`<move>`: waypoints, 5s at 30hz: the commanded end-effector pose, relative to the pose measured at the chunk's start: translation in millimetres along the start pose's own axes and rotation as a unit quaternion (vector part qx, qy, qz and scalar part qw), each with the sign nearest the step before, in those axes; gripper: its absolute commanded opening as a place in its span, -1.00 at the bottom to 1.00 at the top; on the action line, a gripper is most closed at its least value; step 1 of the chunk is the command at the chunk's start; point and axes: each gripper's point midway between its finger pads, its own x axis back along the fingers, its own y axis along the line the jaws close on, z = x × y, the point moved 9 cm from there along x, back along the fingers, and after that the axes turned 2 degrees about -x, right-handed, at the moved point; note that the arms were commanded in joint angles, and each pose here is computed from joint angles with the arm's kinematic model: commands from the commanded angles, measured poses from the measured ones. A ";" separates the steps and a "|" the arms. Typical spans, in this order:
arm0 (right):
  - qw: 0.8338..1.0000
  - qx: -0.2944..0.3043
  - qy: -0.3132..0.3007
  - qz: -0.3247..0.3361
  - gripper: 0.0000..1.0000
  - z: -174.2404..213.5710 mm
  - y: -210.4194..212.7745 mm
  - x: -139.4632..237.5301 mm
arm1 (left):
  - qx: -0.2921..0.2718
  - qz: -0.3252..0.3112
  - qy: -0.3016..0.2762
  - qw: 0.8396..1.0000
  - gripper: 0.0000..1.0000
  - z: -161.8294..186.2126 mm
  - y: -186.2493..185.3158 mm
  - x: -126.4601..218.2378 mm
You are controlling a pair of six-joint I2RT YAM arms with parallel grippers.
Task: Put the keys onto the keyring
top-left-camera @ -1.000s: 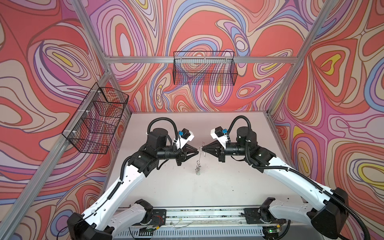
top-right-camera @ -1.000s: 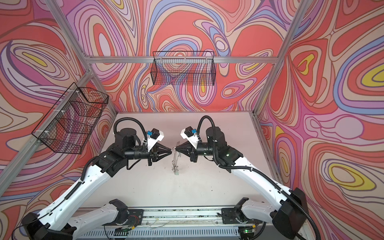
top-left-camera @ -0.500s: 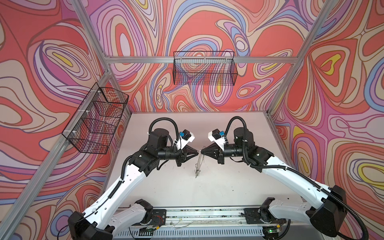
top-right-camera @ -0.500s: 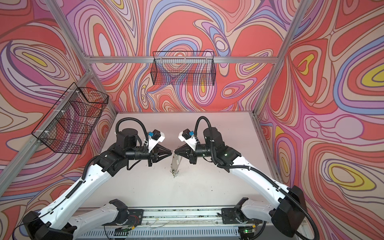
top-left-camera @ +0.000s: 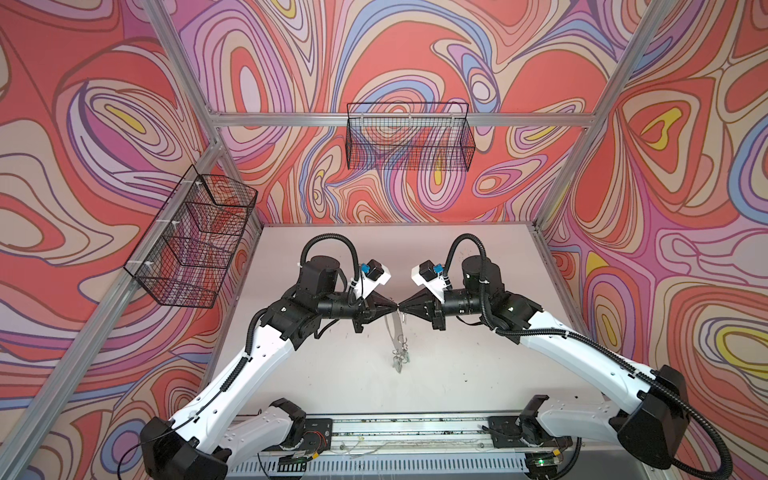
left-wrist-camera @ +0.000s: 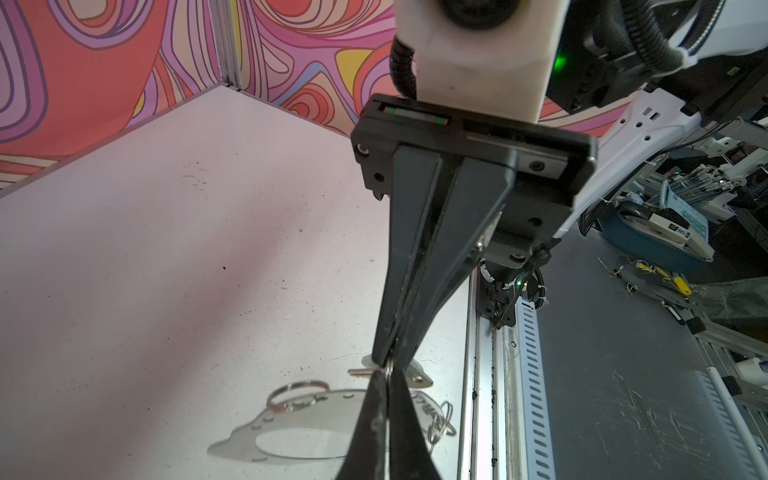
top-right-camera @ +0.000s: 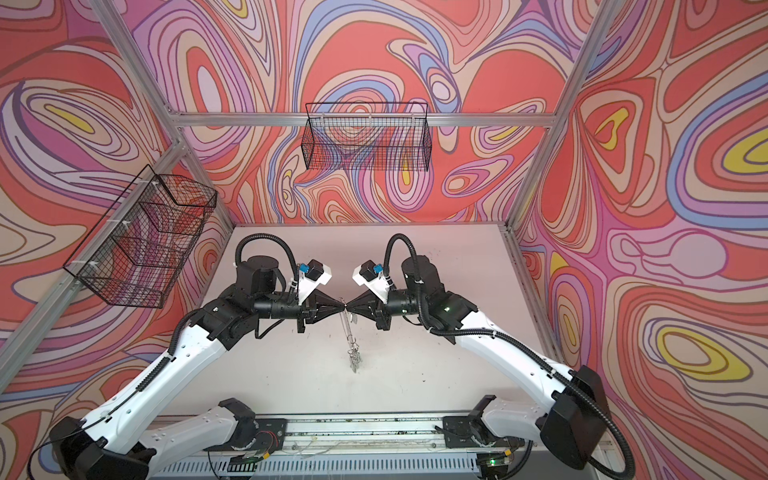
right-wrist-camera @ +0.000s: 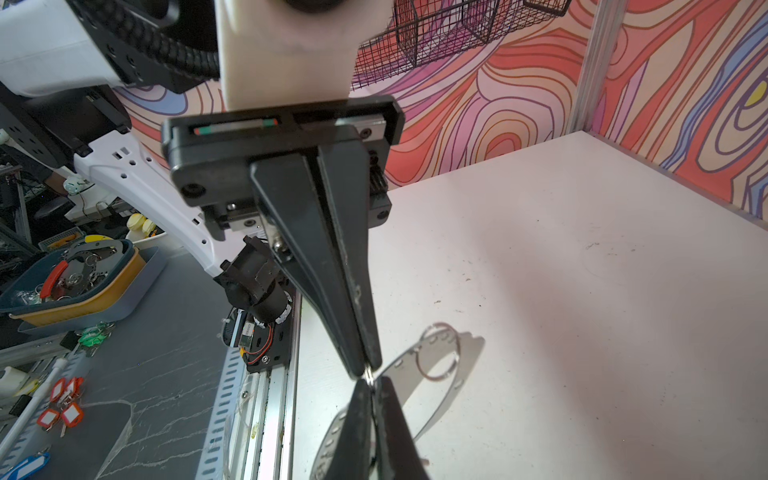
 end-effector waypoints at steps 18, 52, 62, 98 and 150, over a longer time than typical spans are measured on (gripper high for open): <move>0.998 0.046 -0.042 -0.013 -1.00 -25.5 13.8 7.4 | -0.025 0.019 -0.005 0.999 -0.68 -2.9 -6.3 2.3; 0.979 -0.015 -0.204 0.020 -0.33 -28.6 18.4 43.4 | -0.099 -0.019 -0.299 0.949 -1.00 -26.9 -14.2 21.8; 0.974 -0.043 -0.224 -0.012 -0.36 -40.3 18.1 41.6 | -0.102 0.027 -0.362 0.926 -1.00 -37.3 -11.6 18.3; 0.972 -0.072 -0.212 -0.065 -1.00 -43.3 2.3 30.5 | -0.097 0.065 -0.337 0.934 -1.00 -38.8 -16.0 15.8; 0.983 0.031 -0.147 0.107 -0.31 -18.5 12.5 15.8 | -0.074 0.063 -0.336 0.937 -1.00 -40.6 -8.2 9.7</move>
